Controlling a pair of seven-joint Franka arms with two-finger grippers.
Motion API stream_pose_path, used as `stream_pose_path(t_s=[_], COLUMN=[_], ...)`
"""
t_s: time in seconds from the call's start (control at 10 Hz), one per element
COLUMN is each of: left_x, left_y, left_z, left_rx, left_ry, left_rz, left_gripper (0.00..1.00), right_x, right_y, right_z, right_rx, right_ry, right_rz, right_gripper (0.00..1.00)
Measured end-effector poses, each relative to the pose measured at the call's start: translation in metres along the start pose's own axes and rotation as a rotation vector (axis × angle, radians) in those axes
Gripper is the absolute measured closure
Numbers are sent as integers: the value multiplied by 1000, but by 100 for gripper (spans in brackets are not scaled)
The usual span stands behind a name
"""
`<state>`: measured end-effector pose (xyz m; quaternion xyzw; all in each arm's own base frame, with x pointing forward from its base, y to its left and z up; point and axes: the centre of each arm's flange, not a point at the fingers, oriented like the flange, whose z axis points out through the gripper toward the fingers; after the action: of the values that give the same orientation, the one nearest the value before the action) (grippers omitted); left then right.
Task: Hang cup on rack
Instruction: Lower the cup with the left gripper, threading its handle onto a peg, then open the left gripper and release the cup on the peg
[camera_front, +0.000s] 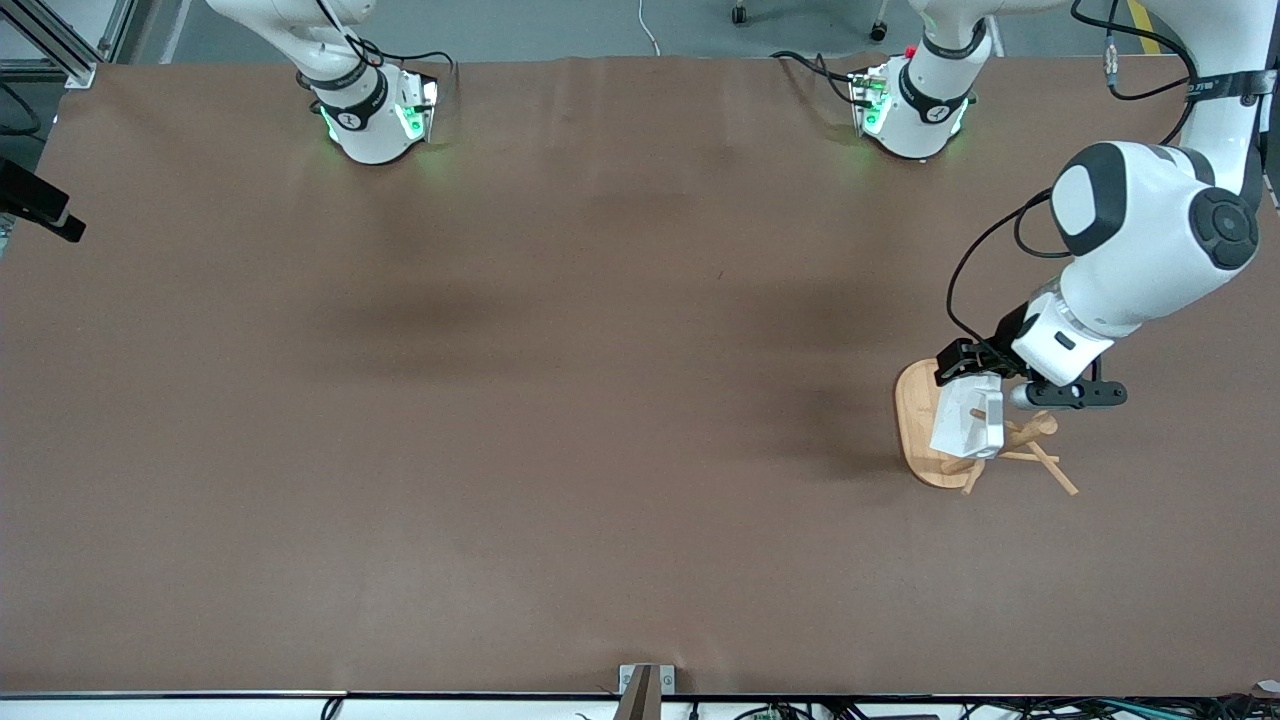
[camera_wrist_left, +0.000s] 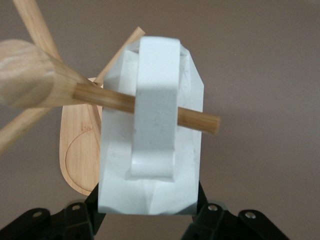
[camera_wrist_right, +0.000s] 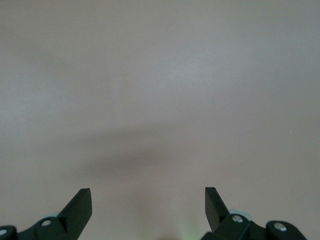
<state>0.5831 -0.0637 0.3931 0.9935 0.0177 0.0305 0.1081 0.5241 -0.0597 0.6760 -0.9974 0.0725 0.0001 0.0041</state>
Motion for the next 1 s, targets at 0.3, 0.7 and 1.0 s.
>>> stream_pose_path(t_s=[0.3, 0.7, 1.0], left_x=[-1, -6, -19], left_y=[-4, -15, -22], left_z=[2, -5, -23], left_rx=[-5, -16, -19], left_ry=[-1, -68, -152], left_rz=[14, 1, -16], left_gripper=[32, 30, 0], right_x=[0, 0, 0], right_y=[2, 1, 2], right_z=[0, 0, 0], right_rx=[-4, -4, -5], right_ry=[1, 1, 0], right_rz=[-1, -2, -1], right_gripper=[0, 0, 0])
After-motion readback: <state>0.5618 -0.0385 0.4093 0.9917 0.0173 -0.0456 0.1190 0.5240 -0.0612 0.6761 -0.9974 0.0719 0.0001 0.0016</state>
